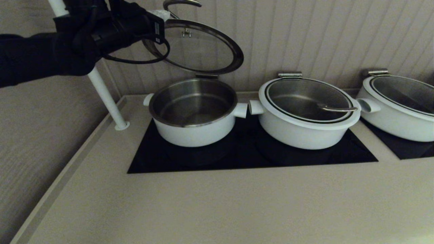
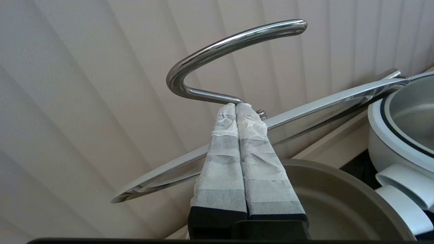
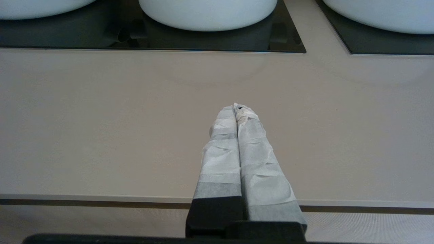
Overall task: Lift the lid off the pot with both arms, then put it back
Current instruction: Close the pot lid
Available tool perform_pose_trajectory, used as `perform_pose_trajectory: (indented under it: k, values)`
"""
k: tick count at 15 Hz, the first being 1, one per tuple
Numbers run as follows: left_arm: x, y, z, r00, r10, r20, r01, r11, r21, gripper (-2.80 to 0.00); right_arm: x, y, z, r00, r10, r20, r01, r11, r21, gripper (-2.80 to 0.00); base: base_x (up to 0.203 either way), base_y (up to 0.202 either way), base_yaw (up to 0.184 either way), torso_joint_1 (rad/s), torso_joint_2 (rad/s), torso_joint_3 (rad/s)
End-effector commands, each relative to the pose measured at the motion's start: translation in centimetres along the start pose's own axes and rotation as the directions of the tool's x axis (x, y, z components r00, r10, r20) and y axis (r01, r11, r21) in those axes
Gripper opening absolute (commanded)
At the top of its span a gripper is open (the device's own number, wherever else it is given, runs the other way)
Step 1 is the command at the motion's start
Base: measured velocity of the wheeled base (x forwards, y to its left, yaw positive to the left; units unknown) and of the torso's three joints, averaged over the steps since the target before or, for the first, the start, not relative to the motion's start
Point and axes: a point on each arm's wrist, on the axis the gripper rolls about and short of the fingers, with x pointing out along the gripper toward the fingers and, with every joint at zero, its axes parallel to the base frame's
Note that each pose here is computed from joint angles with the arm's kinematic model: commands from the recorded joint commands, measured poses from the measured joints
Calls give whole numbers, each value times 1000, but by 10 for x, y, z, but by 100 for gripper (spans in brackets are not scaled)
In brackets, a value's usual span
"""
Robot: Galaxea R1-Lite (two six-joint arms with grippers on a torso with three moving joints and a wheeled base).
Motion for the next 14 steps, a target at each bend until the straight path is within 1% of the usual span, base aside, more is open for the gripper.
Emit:
perform_pose_trajectory:
  k: [1,3,9,11,14]
  values:
    - [-3,1,6,1000,2,12,-2,1000,7,-280,0,0,0,1000,2,1,-2,1000,-1,-280,0,0,0,0,0,0]
    - [-6,1,8,1000,-1,-4,1,1000,11,-280,0,0,0,1000,1,1,-1,1000,-1,-280,0,0,0,0,0,0]
    - [-13,2,17,1000,-6,-13,6,1000,16,-280,0,0,0,1000,1,1,-1,1000,-1,-280,0,0,0,0,0,0]
    - [-17,2,20,999,-10,-32,10,1000,19,-280,0,0,0,1000,1,1,-1,1000,0,-280,0,0,0,0,0,0]
    - [-20,2,24,1000,-10,-28,11,1000,21,-280,0,0,0,1000,1,1,-1,1000,-1,-280,0,0,0,0,0,0]
